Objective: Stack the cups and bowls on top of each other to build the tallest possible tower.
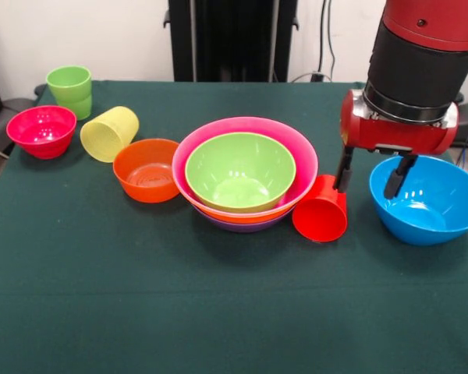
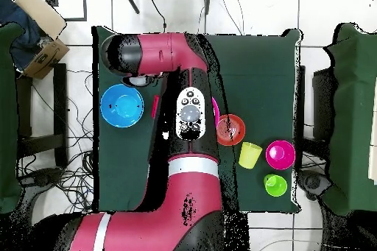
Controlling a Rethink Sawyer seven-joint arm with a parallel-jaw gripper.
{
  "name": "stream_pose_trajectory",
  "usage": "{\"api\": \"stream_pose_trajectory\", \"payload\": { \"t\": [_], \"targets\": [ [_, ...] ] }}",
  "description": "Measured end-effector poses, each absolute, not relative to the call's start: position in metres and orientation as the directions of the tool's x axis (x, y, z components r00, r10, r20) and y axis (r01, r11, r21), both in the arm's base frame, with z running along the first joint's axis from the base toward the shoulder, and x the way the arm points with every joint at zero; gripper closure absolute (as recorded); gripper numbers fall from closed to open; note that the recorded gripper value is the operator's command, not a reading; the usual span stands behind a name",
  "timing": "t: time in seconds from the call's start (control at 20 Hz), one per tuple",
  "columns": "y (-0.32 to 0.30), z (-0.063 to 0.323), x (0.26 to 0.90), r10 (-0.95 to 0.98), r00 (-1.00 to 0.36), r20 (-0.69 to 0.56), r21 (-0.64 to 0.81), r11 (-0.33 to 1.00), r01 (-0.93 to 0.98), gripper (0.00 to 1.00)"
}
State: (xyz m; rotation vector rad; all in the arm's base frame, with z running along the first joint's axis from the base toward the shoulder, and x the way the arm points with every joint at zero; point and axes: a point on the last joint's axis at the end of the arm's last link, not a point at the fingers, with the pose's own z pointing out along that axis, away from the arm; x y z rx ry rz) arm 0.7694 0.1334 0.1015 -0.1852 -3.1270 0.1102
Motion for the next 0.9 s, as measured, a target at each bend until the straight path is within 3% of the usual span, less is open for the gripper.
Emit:
{"api": "stream_pose_trajectory", "payload": {
  "t": [0.9],
  "targets": [
    [0.1309,0.0978,0.764,0.116,-0.993,0.011,-0.094,0.989,0.115,0.0]
  ]
}}
